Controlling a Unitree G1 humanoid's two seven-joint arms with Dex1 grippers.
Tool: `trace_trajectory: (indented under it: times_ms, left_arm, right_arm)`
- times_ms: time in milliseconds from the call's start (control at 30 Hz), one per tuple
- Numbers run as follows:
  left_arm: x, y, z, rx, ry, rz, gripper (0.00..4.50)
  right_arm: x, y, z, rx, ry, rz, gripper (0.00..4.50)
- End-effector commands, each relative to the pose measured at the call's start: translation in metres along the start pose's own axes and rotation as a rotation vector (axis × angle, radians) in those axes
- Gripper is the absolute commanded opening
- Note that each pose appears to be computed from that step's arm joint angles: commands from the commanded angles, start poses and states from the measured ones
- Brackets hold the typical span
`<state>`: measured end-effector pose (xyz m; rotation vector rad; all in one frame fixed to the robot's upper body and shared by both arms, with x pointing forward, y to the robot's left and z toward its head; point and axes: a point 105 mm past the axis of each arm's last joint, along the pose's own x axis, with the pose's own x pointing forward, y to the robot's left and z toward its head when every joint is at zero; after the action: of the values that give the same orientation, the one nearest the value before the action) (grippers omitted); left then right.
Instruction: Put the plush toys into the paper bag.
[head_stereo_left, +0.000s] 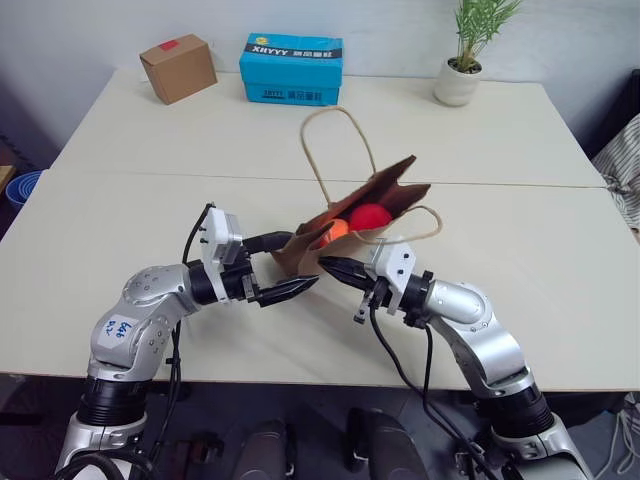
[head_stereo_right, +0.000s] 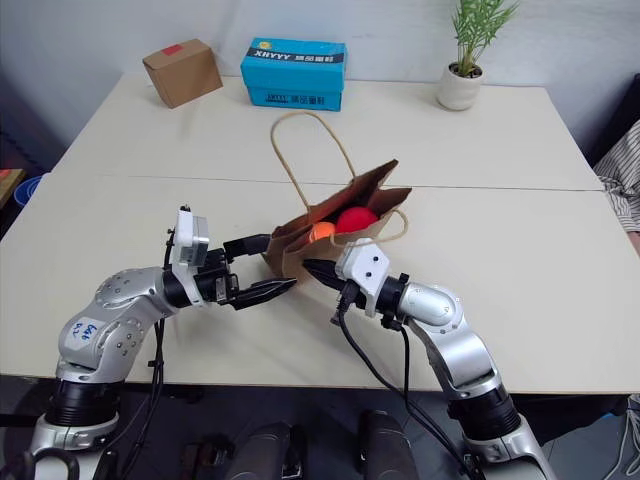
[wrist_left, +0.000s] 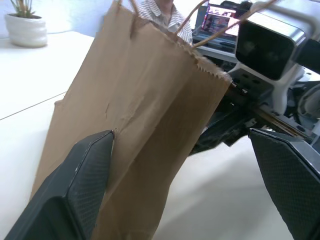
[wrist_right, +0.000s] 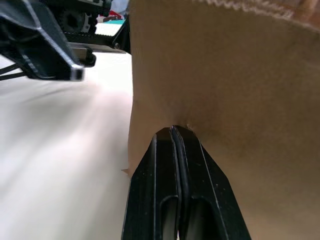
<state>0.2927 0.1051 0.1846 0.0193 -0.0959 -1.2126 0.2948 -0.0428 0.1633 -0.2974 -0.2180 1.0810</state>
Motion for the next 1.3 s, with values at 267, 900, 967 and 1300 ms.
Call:
trace_trajectory:
  times_ms: [267, 900, 967, 1300]
  left_arm:
    - [0.034, 0.022, 0.003, 0.067, -0.044, 0.091, 4.31]
    - [0.042, 0.014, 0.023, 0.056, -0.037, -0.344, 0.02]
    - [0.043, 0.009, 0.024, 0.044, -0.031, -0.455, 0.02]
    - [0.046, 0.024, -0.002, 0.103, 0.096, -0.622, 0.02]
  right_arm:
    - [0.005, 0.006, 0.009, -0.044, -0.044, 0.036, 0.01]
    - [-0.121, 0.003, 0.001, 0.0, 0.133, -0.093, 0.0]
    - [-0.145, 0.004, 0.005, -0.006, 0.181, -0.113, 0.0]
    - [-0.223, 0.011, 0.009, 0.022, 0.327, -0.251, 0.0]
